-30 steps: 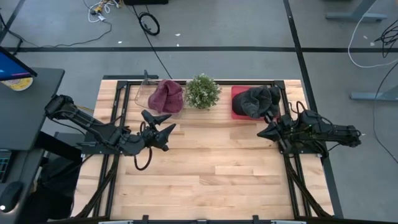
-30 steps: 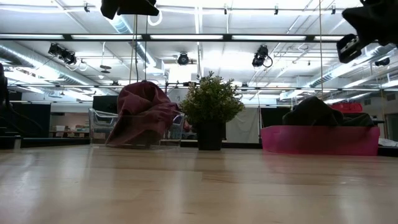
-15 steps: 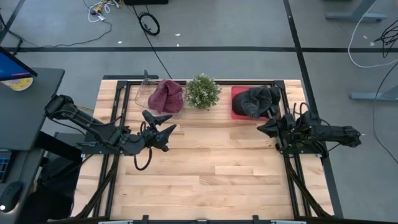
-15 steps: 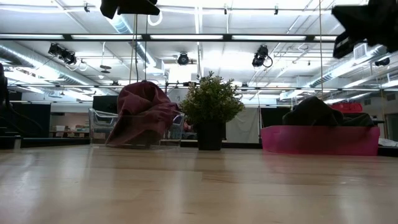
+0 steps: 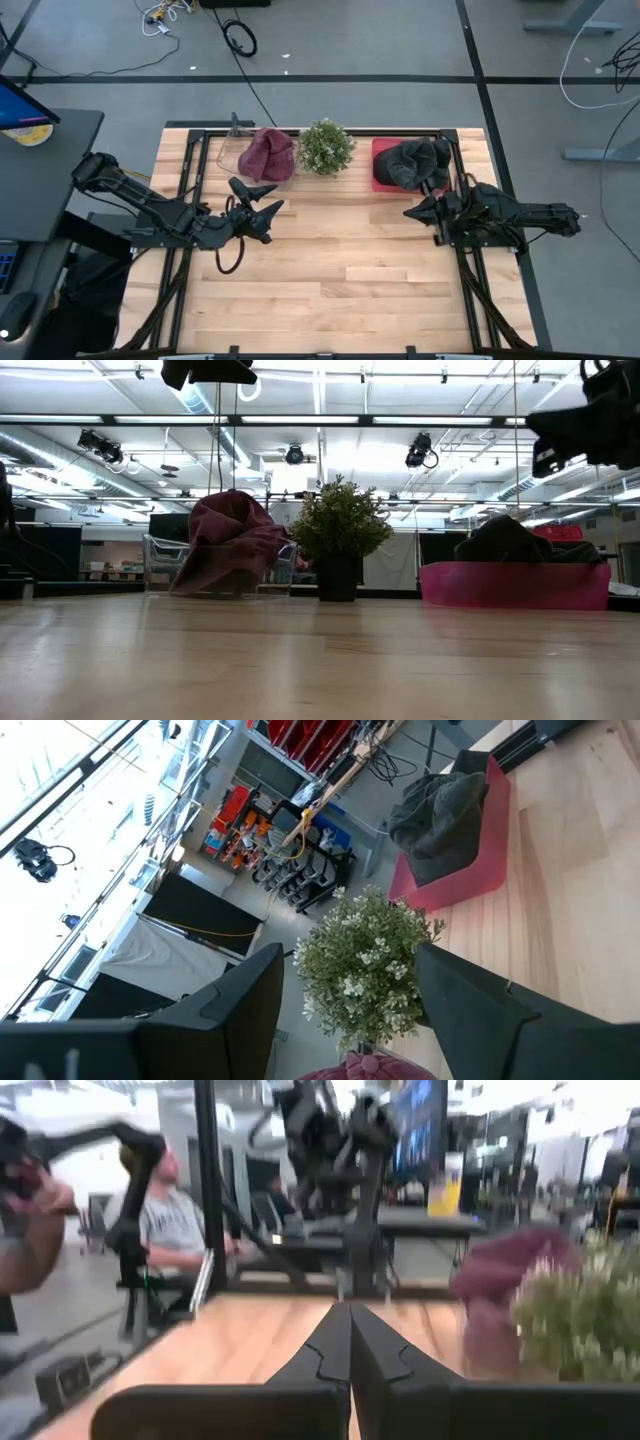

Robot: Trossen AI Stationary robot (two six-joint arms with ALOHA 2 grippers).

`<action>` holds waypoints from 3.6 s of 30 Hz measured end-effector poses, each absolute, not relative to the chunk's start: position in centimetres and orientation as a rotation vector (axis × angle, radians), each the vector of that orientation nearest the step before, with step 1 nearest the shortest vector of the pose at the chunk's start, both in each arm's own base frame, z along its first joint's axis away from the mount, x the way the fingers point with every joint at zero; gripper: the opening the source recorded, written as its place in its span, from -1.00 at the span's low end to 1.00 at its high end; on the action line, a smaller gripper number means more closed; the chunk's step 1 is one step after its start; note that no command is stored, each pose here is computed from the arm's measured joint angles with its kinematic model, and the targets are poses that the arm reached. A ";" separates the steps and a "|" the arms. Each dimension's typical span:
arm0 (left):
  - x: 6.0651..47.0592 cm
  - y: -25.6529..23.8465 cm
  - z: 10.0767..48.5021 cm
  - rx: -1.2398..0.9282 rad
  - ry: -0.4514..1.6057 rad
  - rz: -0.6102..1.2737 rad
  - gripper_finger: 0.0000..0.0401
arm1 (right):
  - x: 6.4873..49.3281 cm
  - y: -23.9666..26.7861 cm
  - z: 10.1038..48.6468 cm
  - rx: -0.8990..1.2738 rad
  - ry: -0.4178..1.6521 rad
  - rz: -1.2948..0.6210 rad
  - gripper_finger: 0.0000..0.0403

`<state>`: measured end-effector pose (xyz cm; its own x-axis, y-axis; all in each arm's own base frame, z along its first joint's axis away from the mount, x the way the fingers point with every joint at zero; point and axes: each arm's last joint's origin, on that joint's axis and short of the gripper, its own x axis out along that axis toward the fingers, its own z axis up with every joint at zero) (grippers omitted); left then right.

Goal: Pick & Place hat
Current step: Return to Home Position

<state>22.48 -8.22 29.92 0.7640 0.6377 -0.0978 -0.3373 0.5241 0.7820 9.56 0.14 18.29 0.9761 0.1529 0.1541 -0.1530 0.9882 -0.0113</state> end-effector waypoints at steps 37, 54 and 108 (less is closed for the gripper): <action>21.0 -3.7 23.8 0.447 0.374 0.294 -0.94 | 9.9 0.0 16.9 0.148 -0.002 0.101 -0.91; 13.8 0.2 20.4 0.246 0.039 0.276 -0.99 | 9.9 0.0 16.9 0.148 -0.002 0.102 -0.91; 10.4 0.2 16.0 0.150 0.088 0.134 -0.99 | 9.9 0.0 16.9 0.147 -0.001 0.101 -0.91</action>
<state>10.44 0.23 16.02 0.9871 0.1400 -0.0773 -0.1268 0.9797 0.1550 9.93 -0.03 16.93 0.9949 0.1004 0.0089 -0.1006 0.9842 0.1460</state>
